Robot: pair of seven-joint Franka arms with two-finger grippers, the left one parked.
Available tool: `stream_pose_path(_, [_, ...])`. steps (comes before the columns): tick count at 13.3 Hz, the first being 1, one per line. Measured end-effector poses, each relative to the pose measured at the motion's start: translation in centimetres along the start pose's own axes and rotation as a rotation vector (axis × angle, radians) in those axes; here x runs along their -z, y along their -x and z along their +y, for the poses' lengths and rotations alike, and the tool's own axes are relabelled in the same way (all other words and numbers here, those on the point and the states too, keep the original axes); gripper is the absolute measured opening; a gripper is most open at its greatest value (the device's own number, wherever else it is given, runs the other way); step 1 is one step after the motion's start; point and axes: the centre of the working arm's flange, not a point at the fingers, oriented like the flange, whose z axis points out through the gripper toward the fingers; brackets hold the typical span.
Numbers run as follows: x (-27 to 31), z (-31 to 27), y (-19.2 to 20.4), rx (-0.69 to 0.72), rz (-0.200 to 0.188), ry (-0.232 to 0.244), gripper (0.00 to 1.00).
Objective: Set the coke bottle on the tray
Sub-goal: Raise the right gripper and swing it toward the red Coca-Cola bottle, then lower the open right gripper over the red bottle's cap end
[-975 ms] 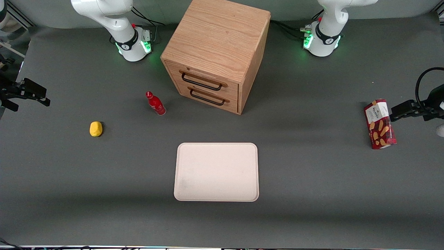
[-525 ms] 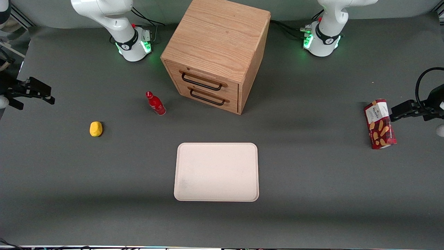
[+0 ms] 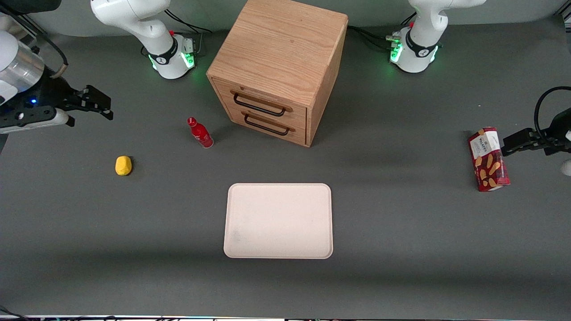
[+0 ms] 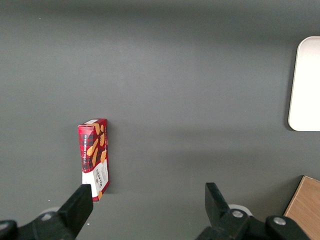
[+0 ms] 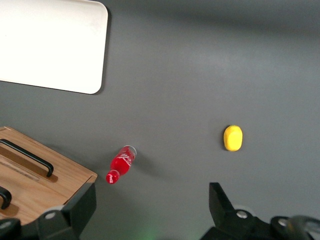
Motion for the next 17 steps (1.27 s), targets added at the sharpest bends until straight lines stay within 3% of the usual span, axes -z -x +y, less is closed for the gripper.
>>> stream_pose_path(4, [-0.5, -3.2, 2.2, -0.019, -0.016, 0.002, 1.00])
stream_pose_path(9, [-1.0, -7.6, 5.7, 0.018, -0.022, 0.038, 1.00])
stream_pose_path(13, [-2.0, -8.9, 9.2, 0.066, -0.041, 0.028, 1.00])
stream_pose_path(17, [-3.0, -11.3, 12.1, -0.006, -0.057, 0.020, 1.00])
